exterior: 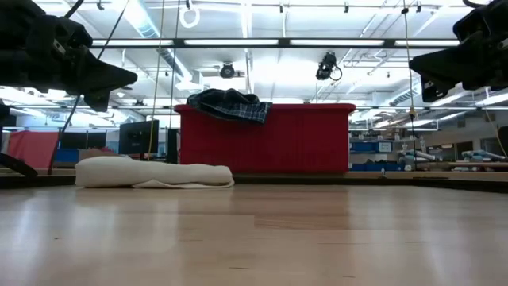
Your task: Fold laundry
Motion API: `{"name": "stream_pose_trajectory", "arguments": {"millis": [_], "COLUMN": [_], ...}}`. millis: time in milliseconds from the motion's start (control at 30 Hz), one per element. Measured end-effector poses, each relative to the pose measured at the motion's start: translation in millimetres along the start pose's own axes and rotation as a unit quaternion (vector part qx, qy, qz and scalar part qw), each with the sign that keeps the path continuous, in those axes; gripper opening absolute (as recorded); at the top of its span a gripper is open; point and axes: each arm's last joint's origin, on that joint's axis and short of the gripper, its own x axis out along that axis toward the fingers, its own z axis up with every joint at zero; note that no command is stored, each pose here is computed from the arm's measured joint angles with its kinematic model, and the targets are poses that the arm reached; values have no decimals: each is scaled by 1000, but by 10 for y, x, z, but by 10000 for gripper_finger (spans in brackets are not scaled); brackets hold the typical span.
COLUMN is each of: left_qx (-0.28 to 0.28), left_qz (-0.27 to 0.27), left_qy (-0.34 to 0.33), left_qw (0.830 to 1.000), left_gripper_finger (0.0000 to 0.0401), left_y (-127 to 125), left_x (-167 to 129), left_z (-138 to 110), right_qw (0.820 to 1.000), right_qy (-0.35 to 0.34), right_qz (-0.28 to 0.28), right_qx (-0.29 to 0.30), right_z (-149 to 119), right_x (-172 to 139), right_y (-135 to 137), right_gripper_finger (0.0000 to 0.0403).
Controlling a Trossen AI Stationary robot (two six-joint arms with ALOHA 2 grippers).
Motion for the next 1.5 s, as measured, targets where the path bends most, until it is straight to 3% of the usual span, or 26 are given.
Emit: {"name": "stream_pose_trajectory", "arguments": {"millis": [100,200,267,367,667,800,933,1000,1067,1133,1167,1233,1300,1433,1500], "left_qx": [-29,-128,-221,-325,-365,-364,-362,-355,-342,-332,-332,-339,-342,-338,-329], "left_qz": [0,13,49,98,145,145,145,146,148,150,151,151,153,156,163], "left_qy": [-20,-39,-57,-89,-126,-128,-130,-128,-126,-123,-121,-120,-113,-98,-83], "left_qw": [999,991,972,937,911,911,912,914,920,923,923,921,920,923,926], "left_gripper_finger": [7,7,7,7,7,7,7,7,8,17,25,46,72,126,148], "left_y": [-2,4,29,64,97,96,96,96,96,97,97,96,96,91,87], "left_x": [-1,-3,-5,-12,-23,-24,-24,-24,-25,-24,-21,-15,0,43,68], "left_z": [40,68,74,78,90,95,98,98,99,93,91,88,74,53,57], "right_qw": [1000,1000,1000,997,987,981,969,964,969,967,956,918,890,863,836], "right_qy": [0,0,1,-3,-19,-20,-10,-25,-70,-131,-161,-217,-241,-234,-246], "right_qz": [0,0,-6,-68,-149,-183,-206,-227,-219,-216,-238,-261,-241,-231,-245], "right_qx": [0,0,-6,-45,-52,-57,-133,-135,-92,-11,55,206,303,384,425], "right_z": [0,0,-2,8,41,47,60,95,164,250,282,301,293,236,216], "right_x": [0,0,0,-1,-12,-19,-24,-32,-39,-53,-65,-83,-76,-24,0], "right_y": [0,0,-4,-47,-94,-113,-127,-139,-131,-129,-147,-179,-187,-208,-229], "right_gripper_finger": [43,43,43,43,43,43,43,43,43,43,43,43,43,43,43]}}
